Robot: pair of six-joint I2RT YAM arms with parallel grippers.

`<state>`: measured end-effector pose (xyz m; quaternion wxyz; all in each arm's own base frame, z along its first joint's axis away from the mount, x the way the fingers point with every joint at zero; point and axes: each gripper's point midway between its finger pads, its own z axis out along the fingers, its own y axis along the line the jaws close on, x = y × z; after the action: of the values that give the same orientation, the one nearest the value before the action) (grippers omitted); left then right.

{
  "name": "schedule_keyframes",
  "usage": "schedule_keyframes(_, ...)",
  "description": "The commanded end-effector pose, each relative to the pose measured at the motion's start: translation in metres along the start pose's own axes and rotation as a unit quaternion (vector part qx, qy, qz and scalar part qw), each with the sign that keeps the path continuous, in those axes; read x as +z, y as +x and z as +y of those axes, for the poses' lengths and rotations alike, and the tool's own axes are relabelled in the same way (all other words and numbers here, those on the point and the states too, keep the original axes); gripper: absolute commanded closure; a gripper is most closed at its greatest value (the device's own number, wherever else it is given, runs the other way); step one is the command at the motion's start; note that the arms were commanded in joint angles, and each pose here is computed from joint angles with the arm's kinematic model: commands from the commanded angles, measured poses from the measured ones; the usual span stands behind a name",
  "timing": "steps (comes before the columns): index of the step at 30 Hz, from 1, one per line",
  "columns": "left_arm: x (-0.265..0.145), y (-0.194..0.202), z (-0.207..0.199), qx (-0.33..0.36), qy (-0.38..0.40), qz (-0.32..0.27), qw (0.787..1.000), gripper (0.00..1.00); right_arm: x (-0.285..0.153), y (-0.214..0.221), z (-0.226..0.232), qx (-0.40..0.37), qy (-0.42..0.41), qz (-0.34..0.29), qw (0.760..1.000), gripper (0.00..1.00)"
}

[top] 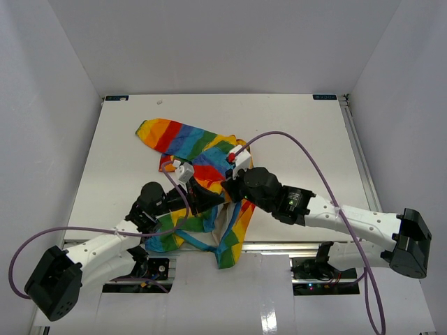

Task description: Zip up the jacket

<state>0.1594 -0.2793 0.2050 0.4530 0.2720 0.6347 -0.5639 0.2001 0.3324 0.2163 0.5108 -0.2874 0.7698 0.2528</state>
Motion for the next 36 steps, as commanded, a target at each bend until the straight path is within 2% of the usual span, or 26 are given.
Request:
schedule_keyframes(1,-0.007,0.01,-0.031,-0.019,0.065,0.037,0.997,1.0,0.013,-0.017,-0.067,0.02,0.125,-0.032,0.991,0.92)
schedule_keyframes(12,-0.009,-0.001,-0.038,-0.009,0.066,0.039,0.997,1.0,0.054,0.012,-0.079,0.035,0.113,0.033,0.992,0.92)
schedule_keyframes(18,-0.009,0.007,-0.037,-0.026,0.071,0.051,0.996,1.0,0.071,0.005,-0.093,0.049,0.096,0.022,0.994,0.92)
schedule_keyframes(24,-0.009,0.012,-0.027,-0.03,0.043,0.058,0.997,1.0,0.074,0.001,-0.093,0.055,0.067,0.0,0.996,0.92)
schedule_keyframes(28,-0.01,0.02,-0.023,-0.03,0.041,0.061,0.997,1.0,0.061,-0.003,-0.086,0.049,0.027,-0.017,0.998,0.92)
schedule_keyframes(36,-0.008,0.022,-0.014,-0.005,0.033,0.046,0.998,1.0,-0.002,-0.027,-0.04,0.042,-0.136,-0.07,0.987,0.92)
